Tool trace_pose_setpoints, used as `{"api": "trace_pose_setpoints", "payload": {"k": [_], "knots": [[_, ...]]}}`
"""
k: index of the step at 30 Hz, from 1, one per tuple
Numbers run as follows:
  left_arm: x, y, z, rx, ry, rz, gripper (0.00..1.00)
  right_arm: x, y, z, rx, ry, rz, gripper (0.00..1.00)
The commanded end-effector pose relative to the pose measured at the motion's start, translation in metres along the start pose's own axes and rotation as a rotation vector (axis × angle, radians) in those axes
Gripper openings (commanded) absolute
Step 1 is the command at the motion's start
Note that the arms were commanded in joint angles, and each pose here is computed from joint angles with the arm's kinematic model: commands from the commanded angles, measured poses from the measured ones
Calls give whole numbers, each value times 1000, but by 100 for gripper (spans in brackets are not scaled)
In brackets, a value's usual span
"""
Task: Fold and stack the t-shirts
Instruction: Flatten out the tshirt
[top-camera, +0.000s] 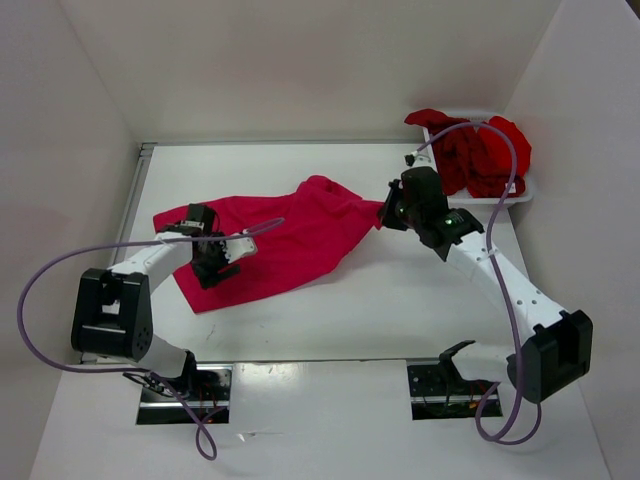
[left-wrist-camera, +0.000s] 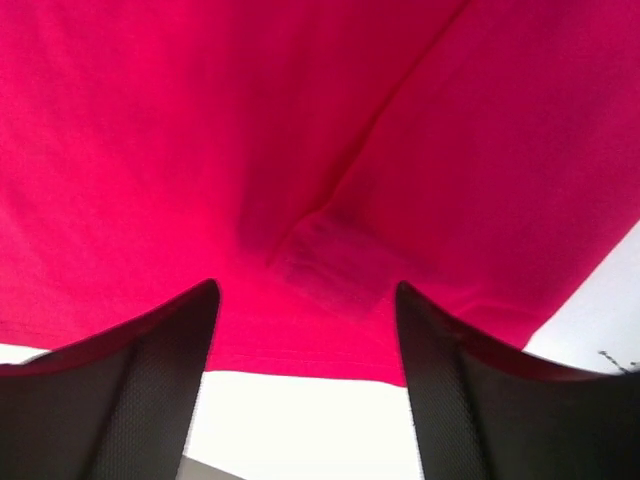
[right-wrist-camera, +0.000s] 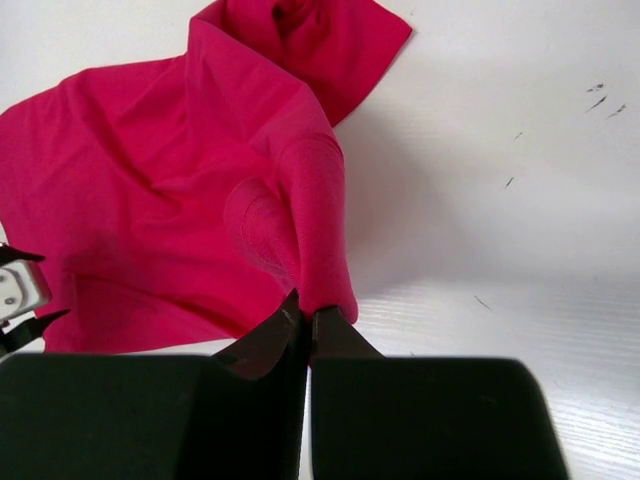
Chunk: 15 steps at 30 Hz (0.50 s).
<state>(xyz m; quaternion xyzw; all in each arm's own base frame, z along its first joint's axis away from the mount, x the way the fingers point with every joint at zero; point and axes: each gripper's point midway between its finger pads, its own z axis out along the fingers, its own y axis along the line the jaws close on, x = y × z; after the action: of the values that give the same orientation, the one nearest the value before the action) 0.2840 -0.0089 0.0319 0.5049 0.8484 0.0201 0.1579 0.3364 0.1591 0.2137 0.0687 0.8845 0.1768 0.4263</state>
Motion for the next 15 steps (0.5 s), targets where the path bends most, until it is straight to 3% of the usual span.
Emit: {"api": "trace_pose_setpoints", "payload": {"k": [1, 3, 8, 9, 10, 12, 15], "knots": [[-3, -3, 6, 24, -23, 31, 74, -18, 7, -13, -33, -79, -3, 0], [-1, -10, 10, 39, -27, 19, 67, -18, 7, -13, -33, -79, -3, 0], [-8, -11, 14, 49, -65, 2, 62, -15, 8, -11, -37, -66, -4, 0], [-10, -12, 14, 54, -72, 2, 59, -15, 8, -11, -37, -66, -4, 0], [-10, -12, 14, 54, -73, 2, 48, -15, 8, -11, -37, -66, -4, 0], [-9, -12, 18, 53, -73, 3, 35, -15, 8, -11, -37, -66, -4, 0], [-7, -15, 20, 56, -72, 2, 29, -17, 9, -13, -41, -74, -3, 0]]}}
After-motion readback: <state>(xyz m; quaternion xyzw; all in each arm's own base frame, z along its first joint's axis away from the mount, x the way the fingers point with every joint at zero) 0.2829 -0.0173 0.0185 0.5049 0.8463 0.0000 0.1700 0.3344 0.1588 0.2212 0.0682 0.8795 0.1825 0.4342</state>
